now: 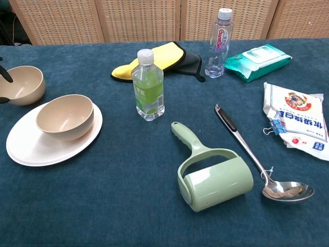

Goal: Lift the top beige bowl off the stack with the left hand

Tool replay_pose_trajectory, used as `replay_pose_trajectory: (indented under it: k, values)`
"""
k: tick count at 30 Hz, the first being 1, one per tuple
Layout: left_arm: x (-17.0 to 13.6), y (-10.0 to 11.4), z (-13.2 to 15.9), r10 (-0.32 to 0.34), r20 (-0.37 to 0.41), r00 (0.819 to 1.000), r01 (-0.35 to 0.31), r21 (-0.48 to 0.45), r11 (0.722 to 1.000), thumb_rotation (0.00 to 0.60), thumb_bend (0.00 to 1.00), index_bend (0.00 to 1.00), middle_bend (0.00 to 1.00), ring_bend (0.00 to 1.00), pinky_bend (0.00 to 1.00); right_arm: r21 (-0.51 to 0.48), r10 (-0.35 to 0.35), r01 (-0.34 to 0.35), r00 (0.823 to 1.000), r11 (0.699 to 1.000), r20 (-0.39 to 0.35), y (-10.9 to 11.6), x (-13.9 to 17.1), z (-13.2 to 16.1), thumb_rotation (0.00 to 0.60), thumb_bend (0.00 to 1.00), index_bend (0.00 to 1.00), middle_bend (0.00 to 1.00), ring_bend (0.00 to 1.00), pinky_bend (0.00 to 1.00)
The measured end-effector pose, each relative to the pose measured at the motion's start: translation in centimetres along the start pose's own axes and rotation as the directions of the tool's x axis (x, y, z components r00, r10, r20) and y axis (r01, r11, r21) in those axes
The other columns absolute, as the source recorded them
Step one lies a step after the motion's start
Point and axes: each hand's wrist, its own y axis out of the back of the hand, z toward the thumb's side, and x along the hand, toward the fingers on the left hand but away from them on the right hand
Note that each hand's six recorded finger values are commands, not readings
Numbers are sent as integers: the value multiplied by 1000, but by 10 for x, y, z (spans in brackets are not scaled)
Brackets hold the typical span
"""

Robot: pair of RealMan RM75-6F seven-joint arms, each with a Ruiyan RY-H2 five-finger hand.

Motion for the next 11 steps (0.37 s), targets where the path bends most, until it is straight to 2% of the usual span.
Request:
replay_pose_trajectory:
  k: [3,5,8,11]
  values:
    - [-3,4,2,9,12,1000,-8,-21,1000,600,98,281,0,0,0,-6,-4,4,1000,1000,-1,1,0,1,600,0,291,0,0,0]
    - [-9,11,4,34,34,999,-33,-30,999,600,40,182,0,0,0,-11,-5,5,1000,1000,-1,1,0,1,600,0,290,0,0,0]
    - [-24,28,7,89,74,993,-87,-31,996,600,3,69,0,0,0,-11,-4,4,1000,1000,-3,1,0,1,600,0,291,0,0,0]
    - [-47,46,7,152,99,983,-150,-21,988,600,0,9,0,0,0,-6,-4,3,1000,1000,-6,2,1,1,600,0,291,0,0,0]
